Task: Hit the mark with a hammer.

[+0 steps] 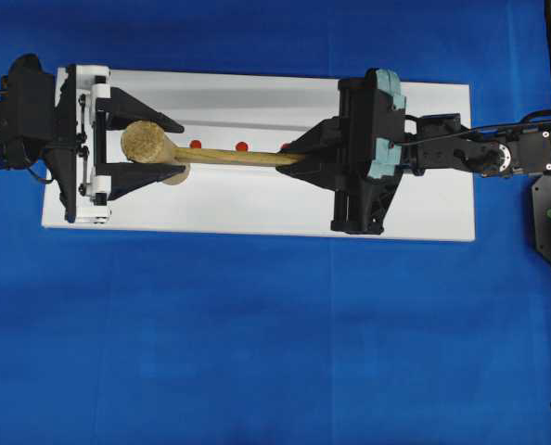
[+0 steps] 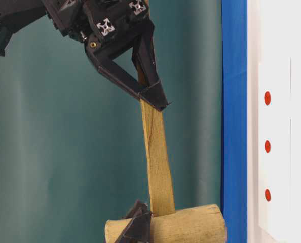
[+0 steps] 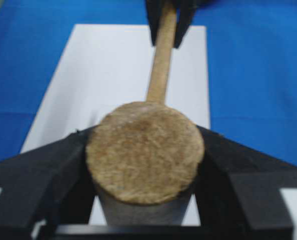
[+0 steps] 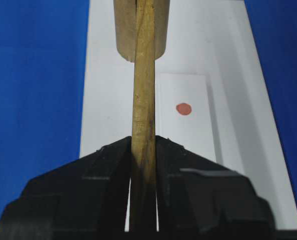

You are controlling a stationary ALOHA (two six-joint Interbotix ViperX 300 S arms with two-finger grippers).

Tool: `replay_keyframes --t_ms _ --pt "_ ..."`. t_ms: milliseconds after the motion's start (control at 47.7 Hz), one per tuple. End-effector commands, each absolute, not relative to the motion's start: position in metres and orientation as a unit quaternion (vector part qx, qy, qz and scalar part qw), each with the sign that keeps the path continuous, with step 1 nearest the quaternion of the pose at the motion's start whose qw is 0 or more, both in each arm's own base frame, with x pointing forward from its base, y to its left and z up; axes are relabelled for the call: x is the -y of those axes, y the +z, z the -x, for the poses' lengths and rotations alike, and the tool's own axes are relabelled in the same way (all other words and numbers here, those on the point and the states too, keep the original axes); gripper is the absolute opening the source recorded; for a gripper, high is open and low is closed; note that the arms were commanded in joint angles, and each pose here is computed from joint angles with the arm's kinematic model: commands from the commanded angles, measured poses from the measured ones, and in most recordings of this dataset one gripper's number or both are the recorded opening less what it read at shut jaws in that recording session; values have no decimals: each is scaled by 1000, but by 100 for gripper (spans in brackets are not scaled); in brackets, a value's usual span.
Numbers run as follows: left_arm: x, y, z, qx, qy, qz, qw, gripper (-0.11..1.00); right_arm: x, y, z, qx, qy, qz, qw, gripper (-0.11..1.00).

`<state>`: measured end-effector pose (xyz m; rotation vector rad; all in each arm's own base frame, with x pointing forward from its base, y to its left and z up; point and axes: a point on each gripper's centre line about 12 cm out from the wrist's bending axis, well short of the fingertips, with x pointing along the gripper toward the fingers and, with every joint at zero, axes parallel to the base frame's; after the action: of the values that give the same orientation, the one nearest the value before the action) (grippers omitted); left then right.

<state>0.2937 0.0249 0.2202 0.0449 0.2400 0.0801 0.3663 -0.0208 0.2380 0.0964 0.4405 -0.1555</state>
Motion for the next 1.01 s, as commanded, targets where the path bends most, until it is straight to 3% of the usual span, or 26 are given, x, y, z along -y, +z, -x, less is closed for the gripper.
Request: replay_keyframes --t_ms 0,419,524,691,754,984 --pt "-25 229 -295 -106 40 -23 993 45 22 257 -372 -191 -81 -44 977 4" --pt "-25 229 -295 -105 40 -19 993 45 22 257 -371 -191 -81 -45 977 5" --pt "-25 230 -295 -103 40 -19 994 45 23 257 -371 -189 -85 -49 977 25" --pt "-24 231 -294 -101 41 -18 994 45 26 259 -369 -183 -96 -46 977 76" --pt "-24 232 -293 -100 41 -17 994 45 27 260 -367 -180 -100 -45 978 90" --pt "-25 233 -293 -97 41 -16 994 45 27 267 -354 -169 -101 -47 979 90"
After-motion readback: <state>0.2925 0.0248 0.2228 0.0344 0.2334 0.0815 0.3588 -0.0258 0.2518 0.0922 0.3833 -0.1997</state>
